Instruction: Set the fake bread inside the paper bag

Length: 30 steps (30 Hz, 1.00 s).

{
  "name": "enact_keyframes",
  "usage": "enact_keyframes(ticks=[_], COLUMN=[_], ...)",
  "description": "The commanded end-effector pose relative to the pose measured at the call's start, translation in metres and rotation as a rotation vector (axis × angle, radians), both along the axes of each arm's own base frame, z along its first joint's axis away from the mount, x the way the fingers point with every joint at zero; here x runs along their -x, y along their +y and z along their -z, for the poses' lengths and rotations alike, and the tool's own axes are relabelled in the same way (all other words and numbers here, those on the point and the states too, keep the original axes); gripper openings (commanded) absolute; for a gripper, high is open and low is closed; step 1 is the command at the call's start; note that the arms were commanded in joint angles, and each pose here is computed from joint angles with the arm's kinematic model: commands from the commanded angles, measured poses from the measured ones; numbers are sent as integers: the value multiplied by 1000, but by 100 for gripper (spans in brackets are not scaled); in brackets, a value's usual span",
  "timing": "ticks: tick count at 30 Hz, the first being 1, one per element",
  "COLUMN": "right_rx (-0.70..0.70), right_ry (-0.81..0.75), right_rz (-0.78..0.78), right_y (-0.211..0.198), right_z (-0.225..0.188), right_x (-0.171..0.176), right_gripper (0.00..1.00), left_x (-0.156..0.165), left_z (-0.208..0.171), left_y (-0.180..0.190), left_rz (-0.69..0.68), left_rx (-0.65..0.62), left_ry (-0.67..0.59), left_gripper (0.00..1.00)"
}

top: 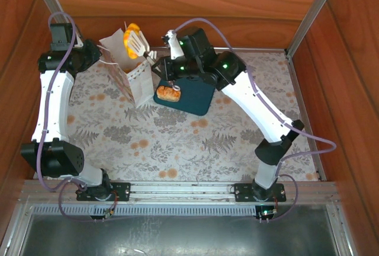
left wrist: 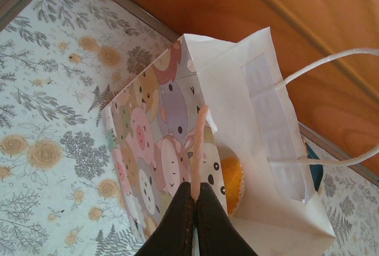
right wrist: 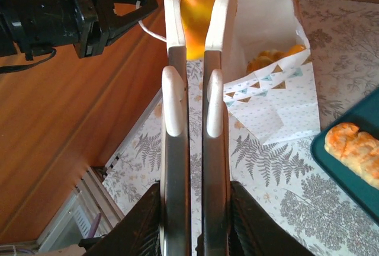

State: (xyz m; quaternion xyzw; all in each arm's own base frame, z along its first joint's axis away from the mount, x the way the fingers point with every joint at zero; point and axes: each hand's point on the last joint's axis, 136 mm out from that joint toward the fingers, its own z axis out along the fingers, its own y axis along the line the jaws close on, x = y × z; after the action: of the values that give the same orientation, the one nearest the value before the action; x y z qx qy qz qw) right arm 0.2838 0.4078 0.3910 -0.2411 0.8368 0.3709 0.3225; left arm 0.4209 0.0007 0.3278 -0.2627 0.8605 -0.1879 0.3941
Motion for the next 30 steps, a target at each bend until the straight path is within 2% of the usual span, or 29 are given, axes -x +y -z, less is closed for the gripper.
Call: enact_keyframes(ticks=[1,13,19,25,30], right_rx=[-49,2,39,56,50], right_ry=[-62,-58,-52,-42,-43], right_rz=[-35,-20,-5,-3,-4], right_y=[16,40,42,43,42], right_z=[-14,17,33,41,37], right_x=[-6,-30,-37,-39,-38], right_gripper=[29,32,37,47,47], left_x=[5,7,7,6,6], left_z=[-5,-4,-3,-3,-3], left_y=[1,1,2,2,1], left_rz=[-3,-5,-6,-6,-4], left_rx=[9,7,8,8,6], left_ry=[-12,-10,-8,-8,-9], left_gripper=[0,0,0,0,0])
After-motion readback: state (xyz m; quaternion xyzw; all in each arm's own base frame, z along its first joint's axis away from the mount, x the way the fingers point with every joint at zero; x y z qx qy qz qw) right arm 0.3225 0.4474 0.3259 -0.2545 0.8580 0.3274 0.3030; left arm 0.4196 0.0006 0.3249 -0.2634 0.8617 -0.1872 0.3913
